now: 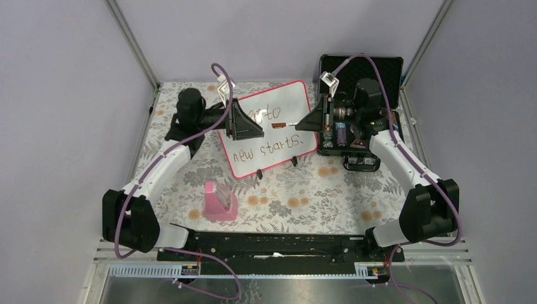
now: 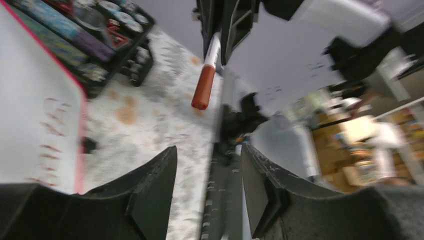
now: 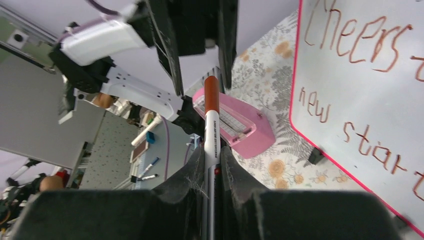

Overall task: Write a sentence on the whiteboard
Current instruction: Insert the whiteboard marker without the cap into the pen cap.

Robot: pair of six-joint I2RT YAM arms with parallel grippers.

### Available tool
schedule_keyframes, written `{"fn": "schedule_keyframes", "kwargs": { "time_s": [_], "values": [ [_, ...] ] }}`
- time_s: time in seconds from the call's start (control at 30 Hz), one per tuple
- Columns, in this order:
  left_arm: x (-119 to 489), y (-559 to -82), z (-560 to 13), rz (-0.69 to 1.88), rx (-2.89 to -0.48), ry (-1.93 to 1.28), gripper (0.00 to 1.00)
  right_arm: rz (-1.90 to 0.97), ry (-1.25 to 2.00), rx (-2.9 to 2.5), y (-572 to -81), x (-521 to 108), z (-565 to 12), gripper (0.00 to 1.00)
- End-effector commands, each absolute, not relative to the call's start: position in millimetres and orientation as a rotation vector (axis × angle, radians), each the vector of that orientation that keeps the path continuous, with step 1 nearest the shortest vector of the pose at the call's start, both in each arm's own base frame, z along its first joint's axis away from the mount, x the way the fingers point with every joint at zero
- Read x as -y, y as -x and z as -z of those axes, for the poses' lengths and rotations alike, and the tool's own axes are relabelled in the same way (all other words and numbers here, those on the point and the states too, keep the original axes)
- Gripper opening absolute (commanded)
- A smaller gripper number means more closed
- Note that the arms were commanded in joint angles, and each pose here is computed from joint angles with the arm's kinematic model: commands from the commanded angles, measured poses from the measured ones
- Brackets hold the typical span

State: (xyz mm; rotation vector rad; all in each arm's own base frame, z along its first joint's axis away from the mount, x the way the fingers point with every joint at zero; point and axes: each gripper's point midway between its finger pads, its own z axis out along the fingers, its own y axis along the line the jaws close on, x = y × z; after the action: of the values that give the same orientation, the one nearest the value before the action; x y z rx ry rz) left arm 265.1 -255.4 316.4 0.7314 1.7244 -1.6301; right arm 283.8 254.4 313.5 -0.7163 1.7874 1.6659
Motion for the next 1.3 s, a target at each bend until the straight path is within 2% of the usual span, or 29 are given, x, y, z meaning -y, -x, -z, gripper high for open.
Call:
{"fn": "schedule_keyframes", "kwargs": {
  "time_s": [0.0, 0.47, 0.8, 0.93, 1.2, 1.27],
  "values": [
    [252, -225, -373, 1.827, -1.519, -0.792, 0.51, -1.763, 0.793, -1.658, -261, -260, -353, 0.00],
    [255, -215, -368, 1.832, -1.528, -0.807, 0.51, -1.824, 0.883, -1.657, -237, -279, -348, 0.00],
    [263, -222, -361, 1.821, -1.576, -0.795, 0.47, -1.838, 0.906, -1.658, -229, -284, -350, 0.00],
    [263, -221, -361, 1.822, -1.575, -0.797, 0.35, -1.823, 0.903, -1.684, -230, -286, -344, 0.00],
    [267, -221, -355, 1.792, -1.583, -0.828, 0.00, -1.744, 0.937, -1.737, -228, -297, -333, 0.00],
    [268, -223, -352, 1.788, -1.601, -0.819, 0.00, -1.745, 0.941, -1.741, -228, -299, -333, 0.00]
  ]
}}
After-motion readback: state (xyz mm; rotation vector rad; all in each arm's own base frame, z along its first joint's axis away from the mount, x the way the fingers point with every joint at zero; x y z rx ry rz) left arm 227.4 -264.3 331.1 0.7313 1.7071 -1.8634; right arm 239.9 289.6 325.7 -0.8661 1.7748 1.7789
